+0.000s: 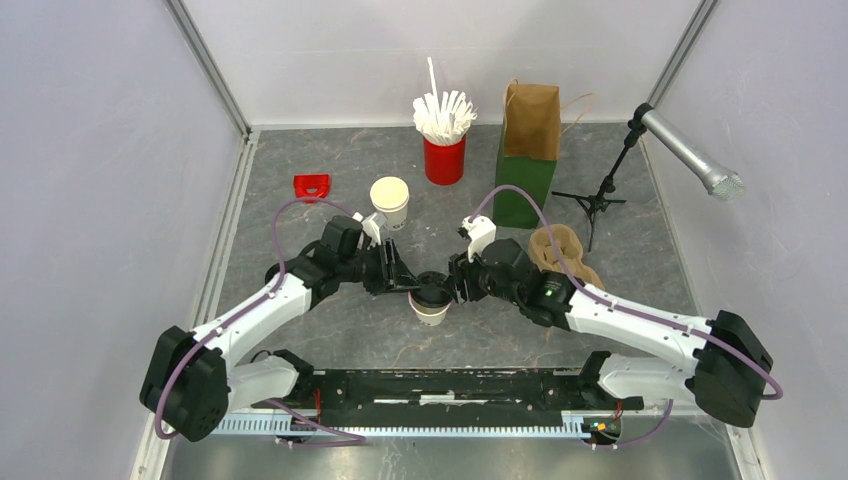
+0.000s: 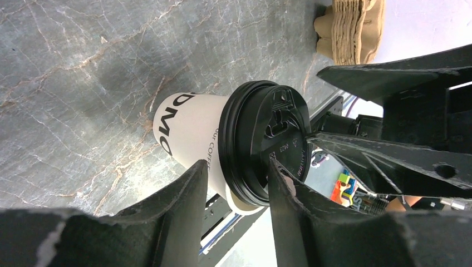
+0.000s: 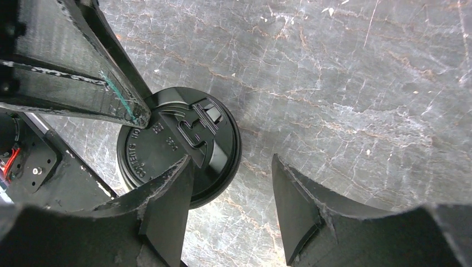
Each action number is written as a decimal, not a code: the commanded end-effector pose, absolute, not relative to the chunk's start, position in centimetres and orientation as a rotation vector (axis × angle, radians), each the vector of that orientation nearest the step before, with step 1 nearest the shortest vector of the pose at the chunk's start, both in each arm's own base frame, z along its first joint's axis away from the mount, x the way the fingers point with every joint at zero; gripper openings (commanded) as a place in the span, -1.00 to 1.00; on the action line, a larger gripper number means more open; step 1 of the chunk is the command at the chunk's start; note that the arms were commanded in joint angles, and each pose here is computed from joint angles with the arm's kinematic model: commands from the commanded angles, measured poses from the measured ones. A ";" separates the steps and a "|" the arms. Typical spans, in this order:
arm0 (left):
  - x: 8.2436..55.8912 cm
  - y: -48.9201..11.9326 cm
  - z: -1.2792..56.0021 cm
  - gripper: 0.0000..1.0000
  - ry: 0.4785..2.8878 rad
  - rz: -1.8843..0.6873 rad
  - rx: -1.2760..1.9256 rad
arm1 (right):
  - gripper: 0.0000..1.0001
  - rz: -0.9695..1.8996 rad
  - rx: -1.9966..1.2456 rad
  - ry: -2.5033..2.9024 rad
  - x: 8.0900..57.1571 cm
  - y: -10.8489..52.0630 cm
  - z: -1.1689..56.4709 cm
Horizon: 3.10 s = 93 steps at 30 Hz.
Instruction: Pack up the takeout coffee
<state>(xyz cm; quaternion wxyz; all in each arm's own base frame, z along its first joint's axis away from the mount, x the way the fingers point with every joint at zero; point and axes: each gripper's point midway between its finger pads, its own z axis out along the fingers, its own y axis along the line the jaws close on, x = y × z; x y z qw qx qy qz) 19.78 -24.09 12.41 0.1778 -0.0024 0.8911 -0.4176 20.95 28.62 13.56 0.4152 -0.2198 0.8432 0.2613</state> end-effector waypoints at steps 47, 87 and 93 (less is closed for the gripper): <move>18.6 -24.4 12.3 -0.05 2.501 -1.208 0.031 | 0.43 0.357 -1.679 1.054 14.7 33.4 14.1; 19.7 -24.4 12.6 0.17 2.497 -1.140 0.049 | 0.08 0.402 -1.606 1.103 13.9 32.3 14.3; 19.7 -24.8 12.9 0.17 2.481 -1.171 0.067 | 0.16 0.523 -1.504 1.090 12.9 32.6 17.1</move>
